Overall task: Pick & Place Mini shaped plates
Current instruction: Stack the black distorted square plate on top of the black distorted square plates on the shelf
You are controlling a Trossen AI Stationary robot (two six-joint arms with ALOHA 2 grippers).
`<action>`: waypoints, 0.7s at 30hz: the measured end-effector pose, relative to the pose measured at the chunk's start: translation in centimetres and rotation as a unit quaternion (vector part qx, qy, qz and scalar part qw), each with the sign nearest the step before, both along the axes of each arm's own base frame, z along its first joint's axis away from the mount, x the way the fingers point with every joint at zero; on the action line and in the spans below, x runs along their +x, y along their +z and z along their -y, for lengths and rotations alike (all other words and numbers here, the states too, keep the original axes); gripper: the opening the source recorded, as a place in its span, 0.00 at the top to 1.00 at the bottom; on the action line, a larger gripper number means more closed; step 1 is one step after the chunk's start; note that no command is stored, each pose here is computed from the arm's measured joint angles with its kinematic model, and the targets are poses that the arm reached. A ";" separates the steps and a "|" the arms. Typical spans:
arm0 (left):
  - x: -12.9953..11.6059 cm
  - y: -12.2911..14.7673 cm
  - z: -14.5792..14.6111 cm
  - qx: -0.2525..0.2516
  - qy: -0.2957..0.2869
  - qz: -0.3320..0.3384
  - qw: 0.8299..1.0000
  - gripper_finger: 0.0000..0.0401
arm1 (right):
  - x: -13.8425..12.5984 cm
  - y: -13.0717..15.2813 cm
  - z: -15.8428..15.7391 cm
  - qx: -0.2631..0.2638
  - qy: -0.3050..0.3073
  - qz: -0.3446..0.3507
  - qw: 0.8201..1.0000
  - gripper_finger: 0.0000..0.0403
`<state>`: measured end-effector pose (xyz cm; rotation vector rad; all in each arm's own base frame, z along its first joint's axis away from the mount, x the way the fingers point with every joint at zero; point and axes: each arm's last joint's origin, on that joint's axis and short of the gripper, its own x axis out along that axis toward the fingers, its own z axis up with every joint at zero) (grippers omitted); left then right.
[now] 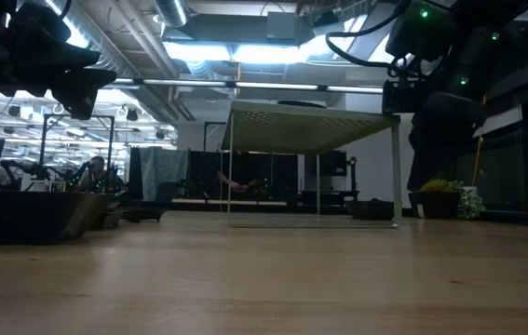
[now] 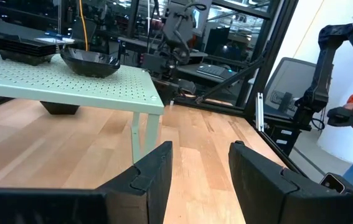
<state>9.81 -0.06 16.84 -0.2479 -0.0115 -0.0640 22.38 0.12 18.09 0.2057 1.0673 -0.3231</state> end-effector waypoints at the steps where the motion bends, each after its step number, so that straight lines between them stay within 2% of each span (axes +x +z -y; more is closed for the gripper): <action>1: 0.0 0.0 0.0 0.000 0.000 0.000 1.000 0.62 | -0.1 0.1 -0.2 0.000 0.003 0.002 1.000 0.38; 6: 0.0 0.0 0.0 0.000 0.000 0.000 1.000 0.62 | -1.5 1.4 -1.0 0.002 0.018 0.002 1.000 0.38; 9: 0.0 0.0 0.0 0.000 0.000 0.000 1.000 0.62 | -2.9 1.9 -1.0 -0.002 -0.004 -0.022 1.000 0.38; 15: 0.0 0.0 0.0 0.000 0.000 0.000 1.000 0.62 | -4.9 3.1 0.2 -0.068 -0.078 -0.022 0.994 0.38; 21: 0.0 0.0 0.0 0.000 0.000 0.000 1.000 0.62 | -6.0 4.2 2.2 -0.127 -0.187 0.012 0.974 0.38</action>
